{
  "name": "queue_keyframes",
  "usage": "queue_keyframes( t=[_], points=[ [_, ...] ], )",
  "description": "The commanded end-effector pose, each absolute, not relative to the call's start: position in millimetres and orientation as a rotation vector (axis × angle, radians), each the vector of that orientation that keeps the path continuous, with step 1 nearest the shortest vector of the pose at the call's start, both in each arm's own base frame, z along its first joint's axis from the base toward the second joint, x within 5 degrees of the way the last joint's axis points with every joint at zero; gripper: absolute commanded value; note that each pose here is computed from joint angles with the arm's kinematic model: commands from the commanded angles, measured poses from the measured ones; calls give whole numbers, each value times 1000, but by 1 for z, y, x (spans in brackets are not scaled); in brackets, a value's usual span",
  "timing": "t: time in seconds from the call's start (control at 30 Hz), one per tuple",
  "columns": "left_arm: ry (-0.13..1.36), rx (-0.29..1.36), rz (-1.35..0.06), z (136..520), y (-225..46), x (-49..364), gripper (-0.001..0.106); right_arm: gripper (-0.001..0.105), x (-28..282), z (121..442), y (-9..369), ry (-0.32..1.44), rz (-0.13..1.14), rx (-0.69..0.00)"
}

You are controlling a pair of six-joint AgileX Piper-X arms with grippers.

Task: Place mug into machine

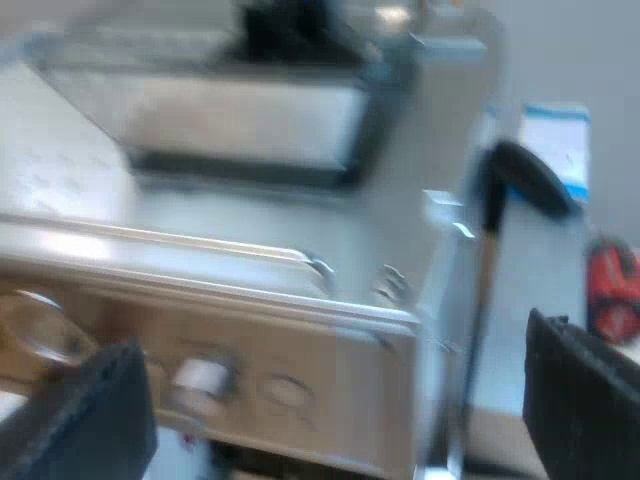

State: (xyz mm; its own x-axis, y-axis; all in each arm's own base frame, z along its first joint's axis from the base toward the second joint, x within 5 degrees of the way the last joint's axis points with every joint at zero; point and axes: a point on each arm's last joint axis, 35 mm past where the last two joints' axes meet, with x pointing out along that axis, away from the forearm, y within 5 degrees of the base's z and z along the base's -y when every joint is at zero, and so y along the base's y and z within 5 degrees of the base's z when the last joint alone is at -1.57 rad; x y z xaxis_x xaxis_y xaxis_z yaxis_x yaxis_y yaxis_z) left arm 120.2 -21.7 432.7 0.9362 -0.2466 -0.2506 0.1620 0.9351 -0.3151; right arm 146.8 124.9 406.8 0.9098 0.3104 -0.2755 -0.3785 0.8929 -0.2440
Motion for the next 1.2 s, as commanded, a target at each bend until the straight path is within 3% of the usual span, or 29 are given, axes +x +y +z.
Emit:
queue_keyframes(
  t=[0.03, 0.1, 0.13, 0.27, 0.47, 0.7, 1.2],
  points=[
    [276, -307, -198, 437, -19, 118, 87, 77, 148, 402, 93, 349, 342, -302],
    [270, -312, -161, 437, -14, 119, 87, 77, 149, 401, 90, 363, 331, -304],
    [277, -313, -151, 436, -13, 119, 87, 77, 150, 397, 62, 438, 235, -300],
    [324, -300, -115, 430, -11, 116, 87, 77, 144, 389, 31, 501, 107, -291],
    [341, -252, -51, 427, -8, 104, 87, 77, 124, 373, 4, 500, 22, -239],
    [318, -250, -55, 420, -6, 80, 87, 77, 83, 361, 0, 417, 28, -209],
    [158, -230, -78, 354, -1, 4, 87, 77, -5, 348, -1, 275, 15, -225]
  ],
)
